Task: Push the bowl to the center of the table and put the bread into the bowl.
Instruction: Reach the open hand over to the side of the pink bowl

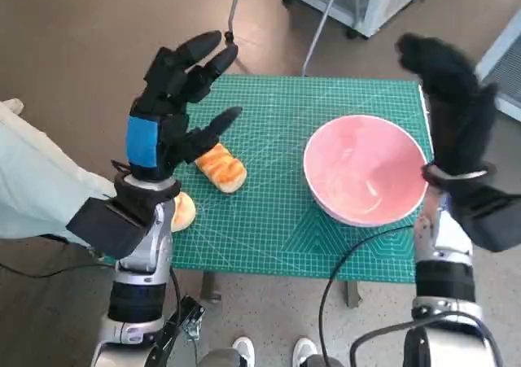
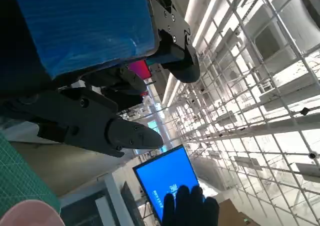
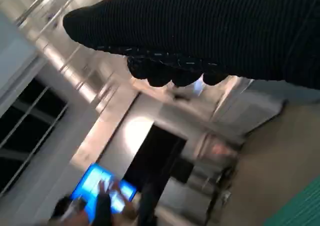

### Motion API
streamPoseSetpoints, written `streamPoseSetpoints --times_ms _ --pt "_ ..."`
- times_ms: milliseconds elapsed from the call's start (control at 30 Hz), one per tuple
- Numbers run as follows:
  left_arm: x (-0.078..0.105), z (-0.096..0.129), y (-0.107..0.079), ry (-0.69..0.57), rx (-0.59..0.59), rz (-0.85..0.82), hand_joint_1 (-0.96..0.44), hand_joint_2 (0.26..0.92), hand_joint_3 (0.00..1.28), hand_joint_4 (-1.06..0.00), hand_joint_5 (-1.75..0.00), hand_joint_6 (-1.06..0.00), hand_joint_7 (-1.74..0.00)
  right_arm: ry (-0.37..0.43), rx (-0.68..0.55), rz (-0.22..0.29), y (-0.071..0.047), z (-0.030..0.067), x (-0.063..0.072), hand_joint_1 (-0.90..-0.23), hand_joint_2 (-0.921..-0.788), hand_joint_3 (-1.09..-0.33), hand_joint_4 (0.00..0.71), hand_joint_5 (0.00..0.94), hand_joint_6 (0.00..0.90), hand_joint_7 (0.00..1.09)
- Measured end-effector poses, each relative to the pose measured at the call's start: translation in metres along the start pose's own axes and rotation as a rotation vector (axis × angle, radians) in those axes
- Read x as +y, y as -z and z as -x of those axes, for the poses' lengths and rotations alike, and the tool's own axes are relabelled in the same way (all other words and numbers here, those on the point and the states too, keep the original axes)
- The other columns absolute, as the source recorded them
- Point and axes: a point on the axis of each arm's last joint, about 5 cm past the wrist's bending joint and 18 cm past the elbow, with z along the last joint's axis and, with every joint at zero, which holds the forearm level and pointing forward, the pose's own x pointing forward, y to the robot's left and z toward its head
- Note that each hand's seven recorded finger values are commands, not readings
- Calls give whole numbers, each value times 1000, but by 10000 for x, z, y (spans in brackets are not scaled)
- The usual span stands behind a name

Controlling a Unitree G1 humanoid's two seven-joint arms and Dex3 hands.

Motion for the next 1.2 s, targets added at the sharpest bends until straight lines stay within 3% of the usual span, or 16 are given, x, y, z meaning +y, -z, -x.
streamPoseSetpoints --times_ms 100,200,367,400,600,900,1200 --pt "-24 -1 3 3 0 9 -244 921 122 -660 -20 -347 -563 71 64 61 56 54 -97 -580 -921 -861 245 1 -1 715" --pt "-23 9 8 1 3 9 -243 921 123 -657 -17 -341 -550 160 150 122 113 172 -234 -562 -921 -879 243 0 -1 708" --pt "-12 26 17 -9 10 8 -248 921 125 -650 -11 -334 -520 260 258 176 185 332 -343 -534 -921 -911 231 0 -1 704" --pt "-17 26 18 -10 10 10 -250 921 125 -649 -10 -333 -516 296 304 186 219 402 -358 -531 -921 -913 235 3 -1 703" --pt "-20 28 19 -11 11 13 -257 921 128 -647 -8 -334 -499 375 421 179 290 533 -380 -544 -921 -910 242 6 14 715" --pt "-13 40 24 -13 15 12 -260 921 128 -648 -8 -331 -477 413 548 167 371 722 -334 -538 -921 -895 277 15 60 672" --pt "5 60 32 -7 26 12 -282 921 123 -642 -4 -332 -455 436 656 85 474 821 -161 -544 -921 -875 281 11 95 640"
